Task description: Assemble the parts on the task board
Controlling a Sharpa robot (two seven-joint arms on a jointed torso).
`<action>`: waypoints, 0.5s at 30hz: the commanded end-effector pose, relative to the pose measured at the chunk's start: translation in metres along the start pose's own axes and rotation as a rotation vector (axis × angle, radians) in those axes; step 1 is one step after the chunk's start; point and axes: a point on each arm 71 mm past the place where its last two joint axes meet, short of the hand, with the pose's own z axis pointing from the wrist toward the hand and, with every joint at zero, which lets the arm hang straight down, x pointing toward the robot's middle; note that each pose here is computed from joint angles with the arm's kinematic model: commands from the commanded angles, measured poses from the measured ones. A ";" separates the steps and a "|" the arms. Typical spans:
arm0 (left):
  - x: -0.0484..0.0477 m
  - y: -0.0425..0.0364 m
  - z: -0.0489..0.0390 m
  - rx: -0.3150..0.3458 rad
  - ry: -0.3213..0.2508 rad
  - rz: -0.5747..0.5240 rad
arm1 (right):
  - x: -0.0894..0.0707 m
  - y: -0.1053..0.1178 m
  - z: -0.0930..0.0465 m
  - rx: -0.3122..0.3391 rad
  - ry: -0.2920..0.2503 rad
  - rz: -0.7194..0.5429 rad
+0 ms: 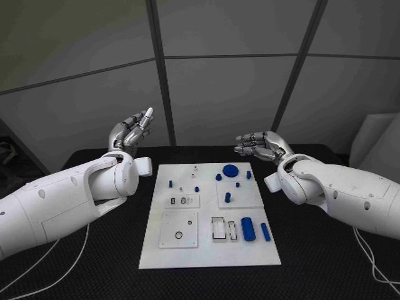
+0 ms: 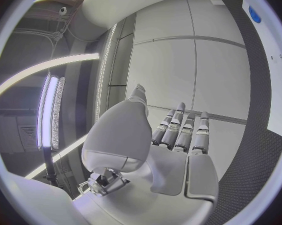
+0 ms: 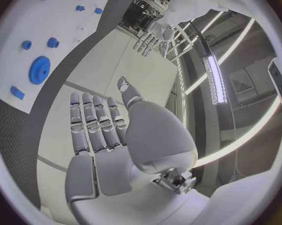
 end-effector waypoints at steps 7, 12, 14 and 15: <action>0.0078 -0.0121 -0.0169 0.008 0.121 -0.069 | -0.005 0.026 0.014 -0.089 0.097 -0.371; 0.0119 -0.0172 -0.0266 0.007 0.163 -0.085 | 0.000 0.040 0.020 -0.115 0.156 -0.531; 0.0142 -0.0187 -0.0302 0.006 0.181 -0.088 | 0.003 0.044 0.021 -0.123 0.180 -0.600; 0.0153 -0.0193 -0.0318 0.006 0.190 -0.090 | 0.005 0.046 0.022 -0.125 0.192 -0.635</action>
